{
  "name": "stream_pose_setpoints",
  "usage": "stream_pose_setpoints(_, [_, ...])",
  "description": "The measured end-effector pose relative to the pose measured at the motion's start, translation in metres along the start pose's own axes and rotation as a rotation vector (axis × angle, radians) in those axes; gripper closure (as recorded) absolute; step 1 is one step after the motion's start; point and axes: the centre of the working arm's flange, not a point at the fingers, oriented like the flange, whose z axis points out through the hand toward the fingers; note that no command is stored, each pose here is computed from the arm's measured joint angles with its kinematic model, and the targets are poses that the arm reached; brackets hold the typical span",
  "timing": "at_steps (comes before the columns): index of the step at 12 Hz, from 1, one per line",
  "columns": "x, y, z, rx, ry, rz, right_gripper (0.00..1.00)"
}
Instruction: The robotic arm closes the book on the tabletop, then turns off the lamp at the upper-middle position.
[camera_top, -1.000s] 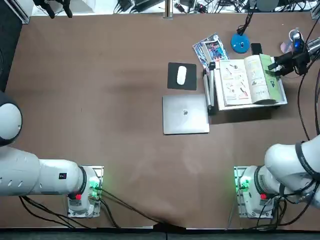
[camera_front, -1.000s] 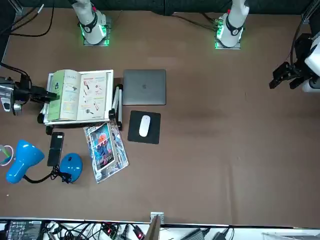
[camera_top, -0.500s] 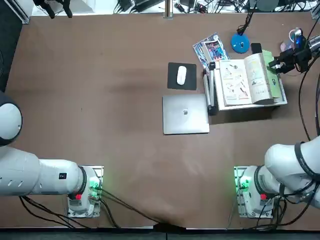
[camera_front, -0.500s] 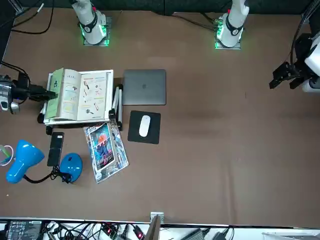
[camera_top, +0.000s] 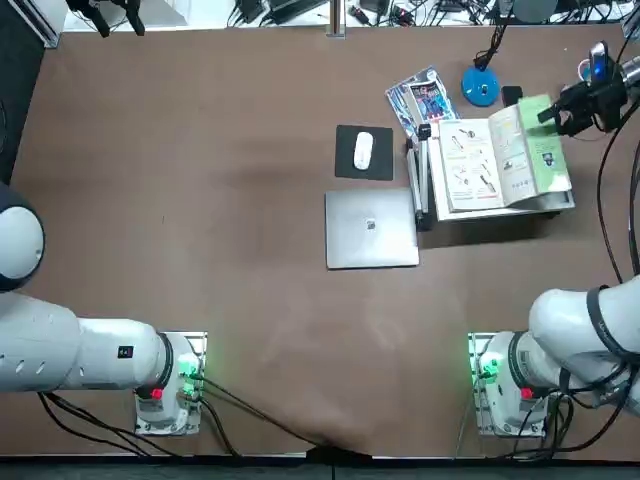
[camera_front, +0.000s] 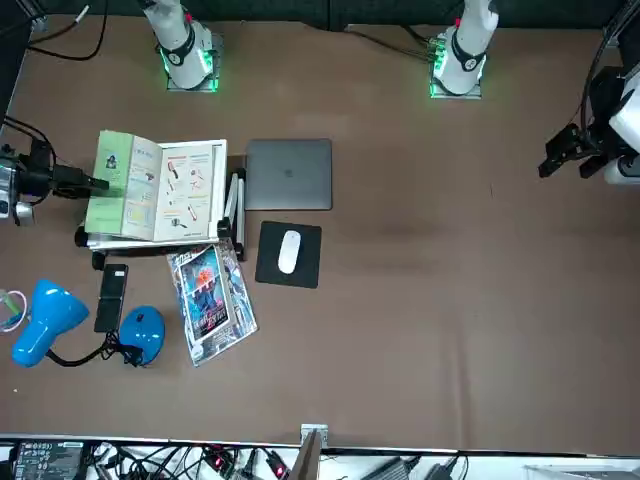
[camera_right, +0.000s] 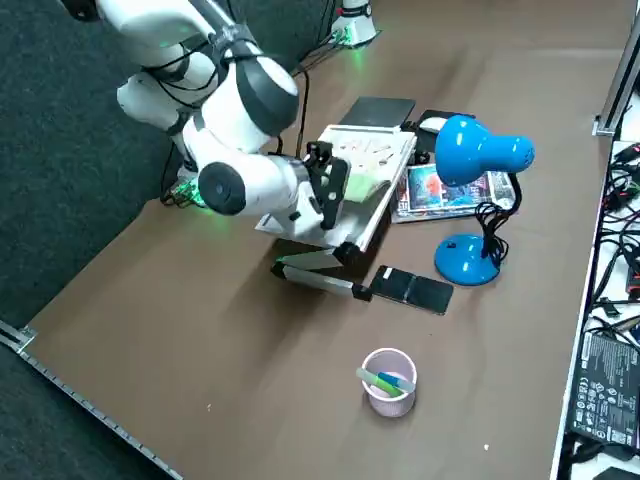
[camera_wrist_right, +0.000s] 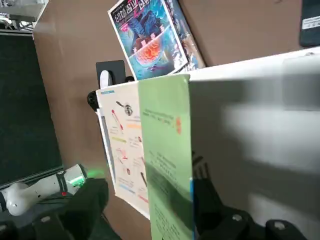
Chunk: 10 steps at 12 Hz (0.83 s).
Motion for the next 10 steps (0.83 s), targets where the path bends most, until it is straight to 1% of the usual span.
stream_pose_setpoints(7, [0.008,-0.053,0.001,-0.042,-0.009,0.038,0.00])
stream_pose_setpoints(10, [0.014,-0.087,0.011,-0.068,-0.026,0.082,0.00])
